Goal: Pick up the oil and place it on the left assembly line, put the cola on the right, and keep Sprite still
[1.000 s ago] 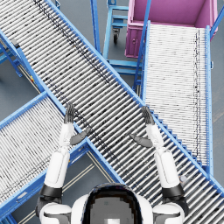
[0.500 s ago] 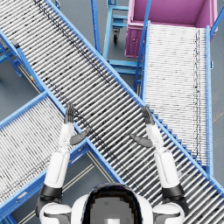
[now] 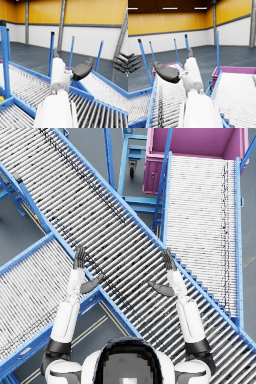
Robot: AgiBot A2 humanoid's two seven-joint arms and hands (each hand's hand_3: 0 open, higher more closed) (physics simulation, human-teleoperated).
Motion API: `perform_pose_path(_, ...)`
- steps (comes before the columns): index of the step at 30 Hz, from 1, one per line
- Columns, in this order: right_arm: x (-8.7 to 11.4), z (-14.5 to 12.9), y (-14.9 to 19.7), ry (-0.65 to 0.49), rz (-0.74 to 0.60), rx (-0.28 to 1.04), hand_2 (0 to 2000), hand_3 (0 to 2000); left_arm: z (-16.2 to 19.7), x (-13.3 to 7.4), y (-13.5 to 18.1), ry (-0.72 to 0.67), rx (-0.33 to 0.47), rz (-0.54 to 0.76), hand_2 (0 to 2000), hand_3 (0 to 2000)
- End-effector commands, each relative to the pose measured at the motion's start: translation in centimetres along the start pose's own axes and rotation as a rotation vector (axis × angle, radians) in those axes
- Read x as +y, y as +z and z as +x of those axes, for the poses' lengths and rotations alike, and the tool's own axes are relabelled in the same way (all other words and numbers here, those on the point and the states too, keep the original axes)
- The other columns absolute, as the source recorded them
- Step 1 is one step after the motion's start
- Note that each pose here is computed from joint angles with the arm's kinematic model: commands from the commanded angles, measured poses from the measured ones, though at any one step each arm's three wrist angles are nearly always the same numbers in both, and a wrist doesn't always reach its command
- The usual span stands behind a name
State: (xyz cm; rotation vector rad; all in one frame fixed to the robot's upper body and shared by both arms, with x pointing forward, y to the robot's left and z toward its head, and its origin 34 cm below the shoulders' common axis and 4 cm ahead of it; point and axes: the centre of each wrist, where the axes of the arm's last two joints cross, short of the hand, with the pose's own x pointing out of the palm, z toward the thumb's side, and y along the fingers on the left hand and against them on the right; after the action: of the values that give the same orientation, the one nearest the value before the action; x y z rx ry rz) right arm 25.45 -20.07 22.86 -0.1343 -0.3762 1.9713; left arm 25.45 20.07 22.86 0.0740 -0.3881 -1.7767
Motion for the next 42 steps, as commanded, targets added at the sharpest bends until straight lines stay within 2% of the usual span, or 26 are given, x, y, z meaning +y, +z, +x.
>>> perform_pose_path(1, 0.0, 0.0, 0.0, 0.0, 0.0, 0.0, 0, 0, 0.0, 0.0, 0.0, 0.0, 0.0, 0.0, 0, 0)
perform_pose_path(7, 0.0, 0.0, 0.0, 0.0, 0.0, 0.0, 0, 0, 0.0, 0.0, 0.0, 0.0, 0.0, 0.0, 0, 0)
perform_pose_path(8, -0.6, 0.1, -0.4, 0.003, 0.008, -0.01, 0, 0, 0.4, 0.4, -0.2, -0.013, -0.008, -0.006, 0, 0)
perform_pose_path(12, -0.9, 0.1, 0.4, -0.081, -0.105, -0.023, 0, 0, -0.2, 0.6, 0.9, -0.053, -0.012, 0.119, 0, 0)
perform_pose_path(16, -1.5, 0.2, 2.9, -0.105, -0.233, -0.028, 0, 0, -0.7, 1.4, 3.6, -0.039, -0.019, 0.257, 0, 0)
perform_pose_path(20, -1.4, -0.2, 4.5, -0.131, -0.306, -0.025, 0, 0, -1.0, 1.6, 5.2, -0.025, -0.023, 0.327, 0, 0)
perform_pose_path(21, -1.4, -0.3, 5.0, -0.143, -0.328, 0.02, 0, 0, -1.0, 1.6, 5.7, -0.026, -0.023, 0.351, 0, 0)
perform_pose_path(26, -1.4, -0.8, 6.7, -0.216, -0.39, 0.247, 0, 0, -1.8, 2.0, 8.2, 0.058, 0.202, 0.457, 0, 0)
perform_pose_path(28, -1.3, -1.1, 7.4, -0.243, -0.413, 0.306, 0, 0, -2.2, 2.0, 9.1, 0.091, 0.261, 0.492, 0, 0)
perform_pose_path(31, -1.1, -1.8, 8.2, -0.287, -0.438, 0.349, 0, 0, -2.8, 1.8, 10.1, 0.129, 0.303, 0.53, 0, 0)
perform_pose_path(36, -0.4, -3.0, 8.8, -0.35, -0.457, 0.373, 0, 0, -3.9, 0.9, 11.0, 0.192, 0.325, 0.565, 0, 0)
perform_pose_path(38, -0.2, -3.3, 8.7, -0.382, -0.443, 0.446, 0, 0, -4.1, 0.8, 11.2, 0.222, 0.402, 0.571, 0, 0)
perform_pose_path(39, -0.5, -2.8, 8.2, -0.363, -0.421, 0.461, 0, 0, -4.1, 0.8, 11.3, 0.232, 0.425, 0.572, 0, 0)
perform_pose_path(42, -0.3, -3.1, 8.2, -0.386, -0.418, 0.497, 0, 0, -4.2, 0.7, 11.2, 0.246, 0.458, 0.564, 0, 0)
